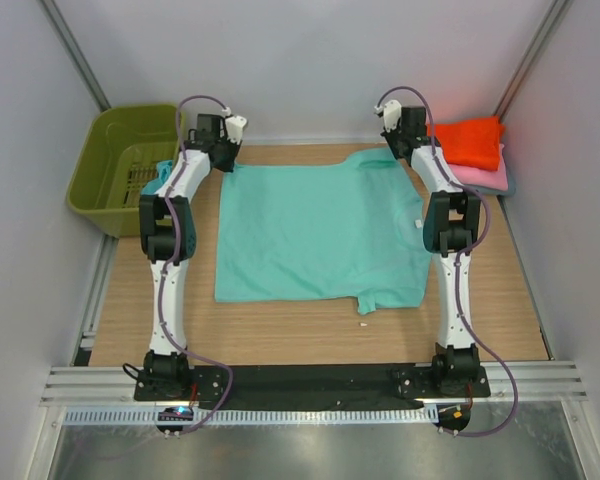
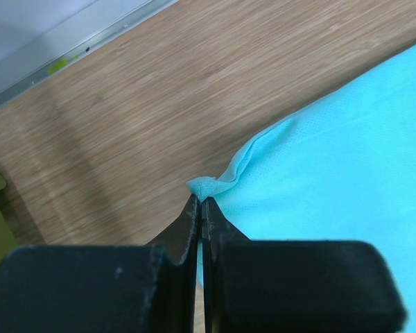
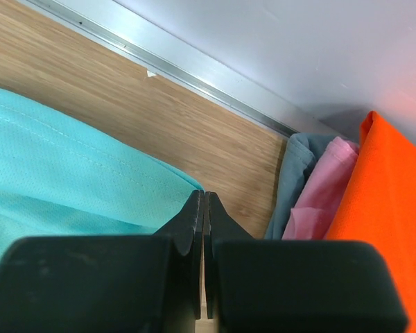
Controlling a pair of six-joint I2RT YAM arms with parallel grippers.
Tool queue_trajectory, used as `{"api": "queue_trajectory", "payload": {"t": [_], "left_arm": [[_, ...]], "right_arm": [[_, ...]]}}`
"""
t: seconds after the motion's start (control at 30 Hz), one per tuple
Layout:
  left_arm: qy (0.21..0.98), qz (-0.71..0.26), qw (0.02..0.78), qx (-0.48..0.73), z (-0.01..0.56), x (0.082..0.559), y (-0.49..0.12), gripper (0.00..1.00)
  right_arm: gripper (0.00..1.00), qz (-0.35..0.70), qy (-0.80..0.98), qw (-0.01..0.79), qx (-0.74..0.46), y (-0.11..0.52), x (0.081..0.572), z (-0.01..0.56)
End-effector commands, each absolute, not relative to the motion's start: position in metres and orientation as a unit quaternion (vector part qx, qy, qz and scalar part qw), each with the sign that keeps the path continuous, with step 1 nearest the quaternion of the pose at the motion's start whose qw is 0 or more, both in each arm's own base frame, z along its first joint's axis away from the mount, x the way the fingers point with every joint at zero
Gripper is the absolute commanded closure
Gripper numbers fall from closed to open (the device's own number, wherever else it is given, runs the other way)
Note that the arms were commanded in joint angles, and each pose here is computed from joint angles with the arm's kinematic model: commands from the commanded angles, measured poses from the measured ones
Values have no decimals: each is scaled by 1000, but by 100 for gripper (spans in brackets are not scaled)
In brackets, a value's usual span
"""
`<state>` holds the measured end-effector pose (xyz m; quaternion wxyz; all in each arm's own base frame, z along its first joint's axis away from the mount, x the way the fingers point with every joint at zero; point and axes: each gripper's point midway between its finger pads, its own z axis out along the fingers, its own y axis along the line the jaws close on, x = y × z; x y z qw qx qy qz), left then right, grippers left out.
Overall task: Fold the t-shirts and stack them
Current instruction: Flatten the tshirt out, then fold the tshirt
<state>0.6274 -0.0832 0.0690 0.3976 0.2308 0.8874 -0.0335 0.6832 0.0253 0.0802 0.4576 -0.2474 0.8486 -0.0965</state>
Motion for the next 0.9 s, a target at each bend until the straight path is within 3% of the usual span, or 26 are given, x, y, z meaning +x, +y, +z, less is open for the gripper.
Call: {"api": "queue_trajectory", "payload": {"t": [0.0,0.33,0.87], "left_arm": [[850,-50,473,228,158,631,-90,100],[851,-86,461,237,189,583,-101,100],[866,-99,428,238,189,519,-98,100]], "right_arm": [[99,-109,808,532,-229,27,683,178],[99,-72,823,516,-228,34,633,208],[99,-53,839,484,-243,37,556,209]]}}
